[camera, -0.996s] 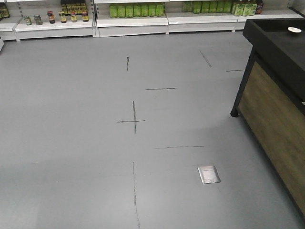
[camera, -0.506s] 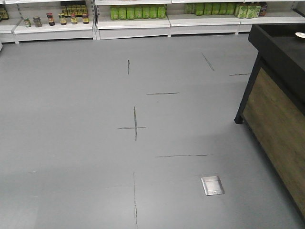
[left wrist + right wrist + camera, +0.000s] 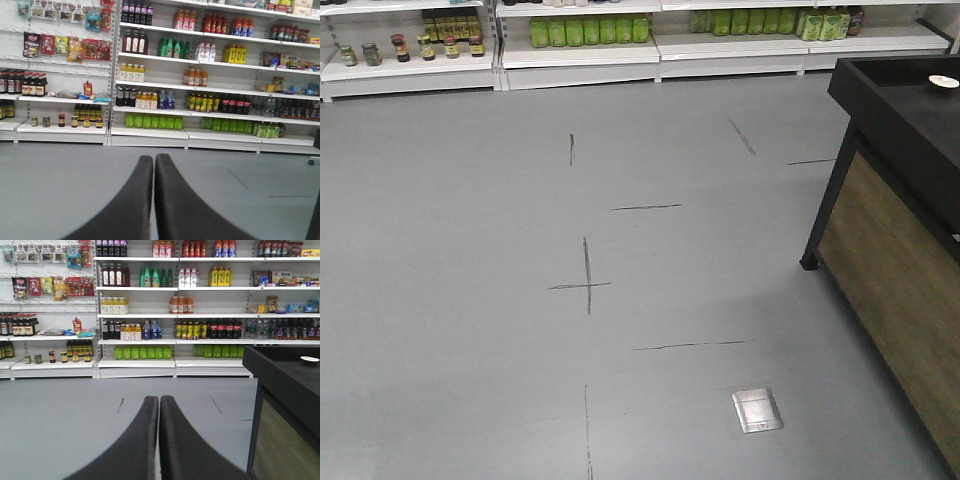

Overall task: Pick three apples into basket with both arms
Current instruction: 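Drive the base forward across the floor toward the fruit tables, then turn the base and approach the table holding the light-blue basket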

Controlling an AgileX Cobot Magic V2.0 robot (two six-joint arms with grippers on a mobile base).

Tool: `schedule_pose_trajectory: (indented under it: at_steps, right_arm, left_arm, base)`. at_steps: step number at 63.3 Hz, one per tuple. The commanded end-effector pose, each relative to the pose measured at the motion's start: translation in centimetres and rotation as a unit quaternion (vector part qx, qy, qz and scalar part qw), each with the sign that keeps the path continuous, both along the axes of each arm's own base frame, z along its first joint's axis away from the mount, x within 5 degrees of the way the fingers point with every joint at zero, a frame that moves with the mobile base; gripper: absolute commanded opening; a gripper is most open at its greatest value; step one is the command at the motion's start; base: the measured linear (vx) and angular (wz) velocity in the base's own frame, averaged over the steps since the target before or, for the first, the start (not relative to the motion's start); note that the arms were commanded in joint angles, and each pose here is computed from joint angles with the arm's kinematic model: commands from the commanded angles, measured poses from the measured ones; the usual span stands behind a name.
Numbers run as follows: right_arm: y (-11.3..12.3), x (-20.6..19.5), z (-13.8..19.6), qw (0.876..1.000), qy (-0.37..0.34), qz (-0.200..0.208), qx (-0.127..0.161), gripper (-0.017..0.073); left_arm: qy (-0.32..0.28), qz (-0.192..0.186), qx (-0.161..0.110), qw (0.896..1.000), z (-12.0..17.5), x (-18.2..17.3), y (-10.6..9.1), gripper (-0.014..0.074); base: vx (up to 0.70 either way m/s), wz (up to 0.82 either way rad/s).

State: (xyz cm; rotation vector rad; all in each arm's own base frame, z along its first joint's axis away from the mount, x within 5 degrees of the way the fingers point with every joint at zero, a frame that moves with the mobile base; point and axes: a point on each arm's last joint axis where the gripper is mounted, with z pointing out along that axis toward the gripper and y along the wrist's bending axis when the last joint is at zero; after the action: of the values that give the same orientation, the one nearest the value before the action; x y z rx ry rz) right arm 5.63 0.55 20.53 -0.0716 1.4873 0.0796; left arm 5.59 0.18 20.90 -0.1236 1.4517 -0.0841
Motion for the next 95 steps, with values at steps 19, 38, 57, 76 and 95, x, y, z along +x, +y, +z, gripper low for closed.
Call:
schedule_pose_trajectory:
  at_steps: [19, 38, 57, 76, 95]
  right_arm:
    - [0.02, -0.1, 0.25, 0.999, -0.035, 0.0, -0.004, -0.0009]
    - [0.02, -0.1, 0.25, 0.999, -0.035, 0.0, -0.004, -0.0009]
    - [0.02, -0.1, 0.25, 0.999, -0.035, 0.0, -0.004, -0.0009]
    - [0.02, -0.1, 0.25, 0.999, -0.035, 0.0, -0.004, -0.0009]
    - [0.02, -0.1, 0.25, 0.999, -0.035, 0.0, -0.004, -0.0009]
  left_arm:
    - [-0.033, -0.003, -0.006, 0.999, -0.01, -0.1, -0.04, -0.0006]
    - [-0.033, -0.003, -0.006, 0.999, -0.01, -0.1, -0.04, -0.0006]
    - [-0.033, -0.003, -0.006, 0.999, -0.01, -0.1, -0.04, -0.0006]
    - [-0.033, -0.003, -0.006, 0.999, -0.01, -0.1, -0.04, -0.0006]
    - [-0.033, -0.003, -0.006, 0.999, -0.01, -0.1, -0.04, -0.0006]
  base:
    - [0.15, -0.26]
    - [0.14, -0.42]
    - [0.14, -0.54]
    - [0.15, -0.59]
    - [0.15, -0.59]
